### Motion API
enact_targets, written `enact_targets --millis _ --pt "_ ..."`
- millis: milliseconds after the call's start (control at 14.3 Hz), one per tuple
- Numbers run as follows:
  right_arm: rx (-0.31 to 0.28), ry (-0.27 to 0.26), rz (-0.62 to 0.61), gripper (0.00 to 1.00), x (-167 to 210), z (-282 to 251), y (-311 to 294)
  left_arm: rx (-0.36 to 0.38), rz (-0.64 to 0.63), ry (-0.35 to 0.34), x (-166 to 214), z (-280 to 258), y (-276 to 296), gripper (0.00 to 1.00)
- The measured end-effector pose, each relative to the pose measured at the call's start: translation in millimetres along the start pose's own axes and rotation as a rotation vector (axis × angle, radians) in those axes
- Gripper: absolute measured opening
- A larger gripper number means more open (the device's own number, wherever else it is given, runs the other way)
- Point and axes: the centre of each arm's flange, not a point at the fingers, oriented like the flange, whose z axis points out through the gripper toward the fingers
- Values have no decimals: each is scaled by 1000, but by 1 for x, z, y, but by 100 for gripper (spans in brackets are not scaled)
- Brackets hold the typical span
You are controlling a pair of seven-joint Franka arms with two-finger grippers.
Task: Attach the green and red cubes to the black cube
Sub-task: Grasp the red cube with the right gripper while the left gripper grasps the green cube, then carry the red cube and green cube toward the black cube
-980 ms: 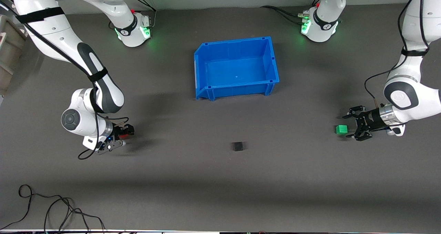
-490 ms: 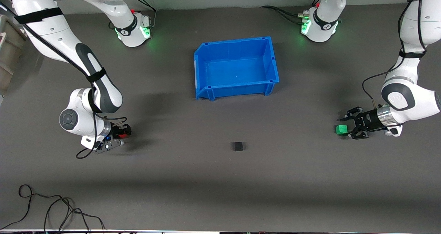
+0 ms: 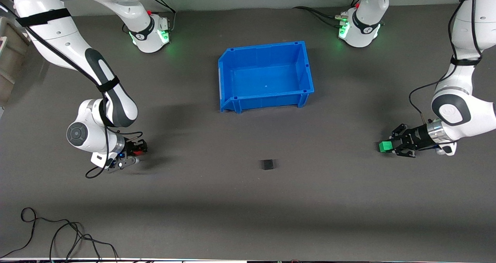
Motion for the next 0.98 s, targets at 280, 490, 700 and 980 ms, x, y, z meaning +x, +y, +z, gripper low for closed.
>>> enact_targets --millis 280,490,700,980 --pt "-3 7 1 53 1 -1 1 -3 13 -42 -65 -7 44 40" --pt "-3 8 2 47 0 -1 1 25 60 -53 -131 20 56 40" --pt "-3 10 3 39 1 -1 2 6 41 -57 -209 55 60 40" --pt "16 40 52 39 3 -3 3 -38 -66 -17 -296 113 53 40"
